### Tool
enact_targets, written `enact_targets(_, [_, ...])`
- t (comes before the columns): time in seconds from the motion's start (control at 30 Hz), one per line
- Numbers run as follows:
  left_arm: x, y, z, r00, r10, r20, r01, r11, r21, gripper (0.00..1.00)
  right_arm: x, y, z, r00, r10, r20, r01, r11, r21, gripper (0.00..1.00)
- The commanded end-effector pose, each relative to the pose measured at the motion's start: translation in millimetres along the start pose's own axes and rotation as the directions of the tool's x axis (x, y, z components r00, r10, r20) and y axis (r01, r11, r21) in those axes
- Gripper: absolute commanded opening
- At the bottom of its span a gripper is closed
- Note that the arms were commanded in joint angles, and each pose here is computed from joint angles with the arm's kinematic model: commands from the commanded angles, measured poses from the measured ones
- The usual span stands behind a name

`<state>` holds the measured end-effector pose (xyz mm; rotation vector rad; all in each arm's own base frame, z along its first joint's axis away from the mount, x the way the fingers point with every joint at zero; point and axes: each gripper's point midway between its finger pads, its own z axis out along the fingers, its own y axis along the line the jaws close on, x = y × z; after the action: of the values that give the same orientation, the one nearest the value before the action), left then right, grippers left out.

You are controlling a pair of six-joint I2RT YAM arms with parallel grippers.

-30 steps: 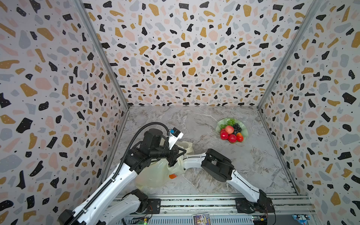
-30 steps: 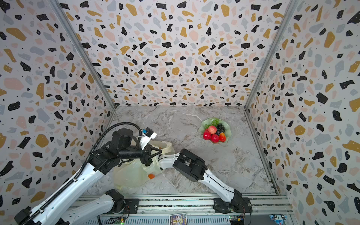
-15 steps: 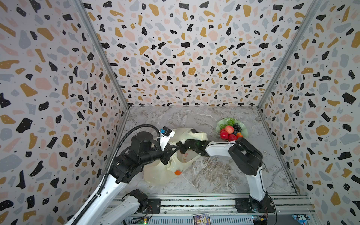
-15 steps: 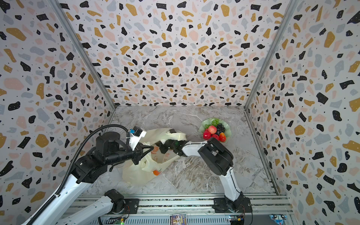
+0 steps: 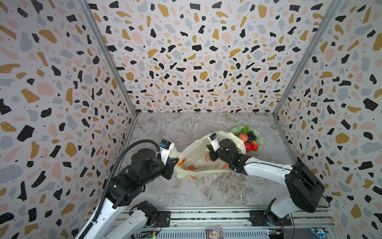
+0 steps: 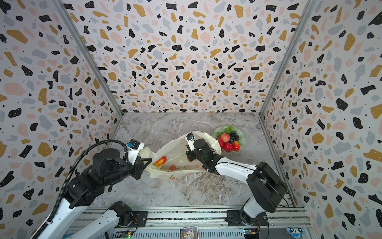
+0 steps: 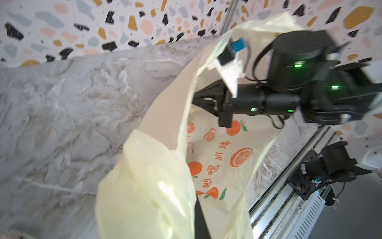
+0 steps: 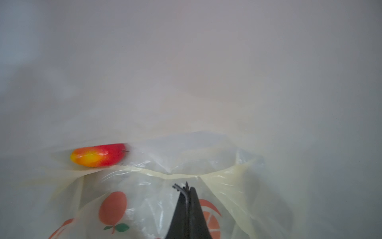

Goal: Take fruits out of the plastic bag
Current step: Adjust the plastic bag at the center of the board.

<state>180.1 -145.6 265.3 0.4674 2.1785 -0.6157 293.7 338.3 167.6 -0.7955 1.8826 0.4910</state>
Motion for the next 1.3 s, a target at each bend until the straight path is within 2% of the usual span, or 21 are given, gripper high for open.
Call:
enact_targets(0.0, [39, 18, -1, 0.981, -0.182, -0.073, 0.175, 0.981, -0.086, 0.00, 2, 55, -28, 0.991, -0.131, 0.032, 0.133, 0.990, -0.055, 0.00])
enact_targets(0.13, [48, 27, -18, 0.959, -0.281, 0.043, 0.284, 0.954, -0.099, 0.00, 18, 97, -39, 0.988, -0.136, 0.071, 0.146, 0.975, -0.168, 0.00])
enact_targets(0.17, [48, 28, -22, 0.955, -0.287, 0.074, 0.293, 0.952, -0.092, 0.00, 20, 103, -37, 0.991, -0.118, 0.069, 0.129, 0.972, -0.198, 0.07])
enact_targets(0.2, [50, 31, -25, 0.949, -0.297, 0.103, 0.307, 0.947, -0.097, 0.00, 21, 105, -33, 0.993, -0.097, 0.064, 0.108, 0.973, -0.204, 0.19])
enact_targets(0.27, [53, 35, -27, 0.944, -0.302, 0.134, 0.316, 0.943, -0.102, 0.00, 21, 113, -20, 0.996, -0.078, 0.048, 0.087, 0.971, -0.224, 0.29])
enact_targets(0.33, [58, 36, -22, 0.945, -0.302, 0.130, 0.315, 0.944, -0.095, 0.00, 20, 126, -8, 0.996, -0.084, 0.032, 0.090, 0.960, -0.267, 0.33])
enact_targets(0.43, [65, 34, -11, 0.948, -0.304, 0.098, 0.312, 0.946, -0.084, 0.00, 14, 139, 9, 0.999, -0.030, 0.031, 0.038, 0.952, -0.304, 0.41])
enact_targets(0.57, [58, 29, -5, 0.957, -0.274, 0.092, 0.280, 0.958, -0.060, 0.01, 20, 143, 36, 0.997, 0.075, -0.007, -0.073, 0.951, -0.301, 0.47])
enact_targets(0.77, [63, 30, 1, 0.961, -0.260, 0.090, 0.265, 0.963, -0.053, 0.00, 28, 132, 81, 0.963, 0.264, -0.060, -0.270, 0.918, -0.289, 0.57])
enact_targets(0.97, [73, 28, 11, 0.964, -0.260, 0.059, 0.262, 0.965, -0.033, 0.00, 23, 121, 109, 0.938, 0.345, 0.001, -0.335, 0.912, -0.238, 0.66])
enact_targets(1.13, [74, 35, 10, 0.964, -0.258, 0.066, 0.262, 0.963, -0.068, 0.00, 19, 112, 114, 0.931, 0.361, 0.052, -0.344, 0.917, -0.200, 0.67])
enact_targets(1.2, [65, 34, 5, 0.963, -0.252, 0.093, 0.259, 0.963, -0.071, 0.14, 22, 105, 113, 0.931, 0.360, 0.053, -0.346, 0.922, -0.175, 0.66])
enact_targets(1.27, [43, 34, -10, 0.956, -0.241, 0.169, 0.257, 0.963, -0.078, 0.34, 23, 100, 107, 0.928, 0.367, 0.067, -0.352, 0.921, -0.167, 0.65])
